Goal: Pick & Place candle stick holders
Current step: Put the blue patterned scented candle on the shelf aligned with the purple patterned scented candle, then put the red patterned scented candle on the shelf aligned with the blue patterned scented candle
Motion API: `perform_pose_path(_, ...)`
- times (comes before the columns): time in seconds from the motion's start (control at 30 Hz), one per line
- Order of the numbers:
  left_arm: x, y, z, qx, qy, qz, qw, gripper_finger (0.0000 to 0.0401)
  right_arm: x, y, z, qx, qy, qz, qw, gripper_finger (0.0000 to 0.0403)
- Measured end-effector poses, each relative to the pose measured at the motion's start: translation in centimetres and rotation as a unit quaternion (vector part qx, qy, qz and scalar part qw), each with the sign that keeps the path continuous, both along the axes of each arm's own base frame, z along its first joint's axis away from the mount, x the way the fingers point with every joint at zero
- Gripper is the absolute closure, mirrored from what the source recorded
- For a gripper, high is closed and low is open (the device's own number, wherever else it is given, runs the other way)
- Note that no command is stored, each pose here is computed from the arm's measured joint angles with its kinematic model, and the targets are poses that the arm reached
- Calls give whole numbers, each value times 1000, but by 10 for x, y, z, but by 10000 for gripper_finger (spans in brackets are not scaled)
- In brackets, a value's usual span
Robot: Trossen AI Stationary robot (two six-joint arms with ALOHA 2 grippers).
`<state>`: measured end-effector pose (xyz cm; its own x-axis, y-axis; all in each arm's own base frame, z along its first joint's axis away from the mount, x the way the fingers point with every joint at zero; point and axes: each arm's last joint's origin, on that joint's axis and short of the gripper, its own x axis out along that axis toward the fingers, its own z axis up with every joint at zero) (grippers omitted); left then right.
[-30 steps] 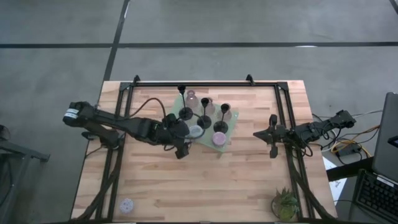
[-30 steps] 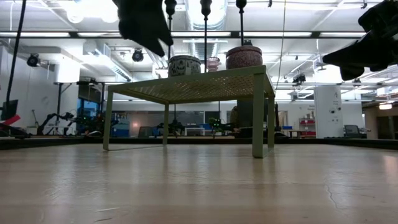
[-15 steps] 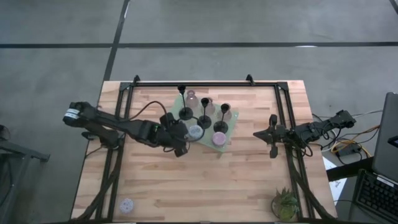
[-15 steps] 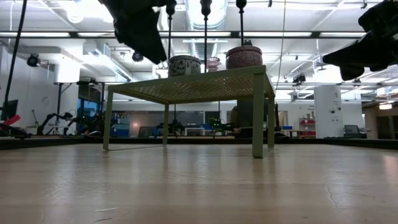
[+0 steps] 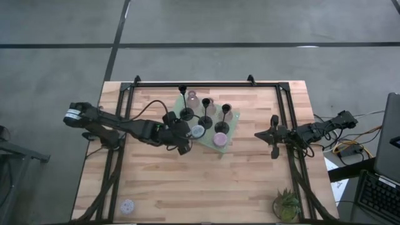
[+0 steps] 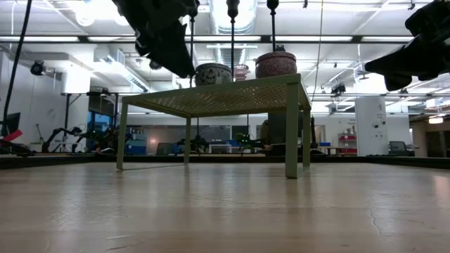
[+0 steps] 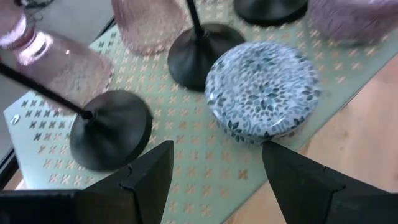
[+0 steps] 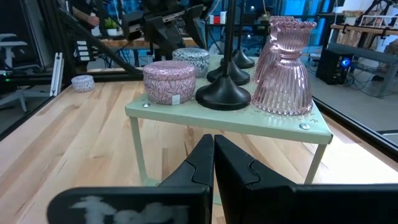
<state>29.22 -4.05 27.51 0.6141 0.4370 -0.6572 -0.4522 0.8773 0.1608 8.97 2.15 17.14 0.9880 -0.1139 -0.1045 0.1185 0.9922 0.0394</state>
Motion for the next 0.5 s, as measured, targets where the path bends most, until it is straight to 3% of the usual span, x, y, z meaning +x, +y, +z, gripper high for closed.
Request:
perform_pose_path(0.37,2,-2,0,-6,-7,-19,1000,153,0,0,0,0,0,0,1000,394)
perform_pose_path(0.5,-7,-5,6,-54,19,-44,997,153,0,0,0,0,0,0,1000,394)
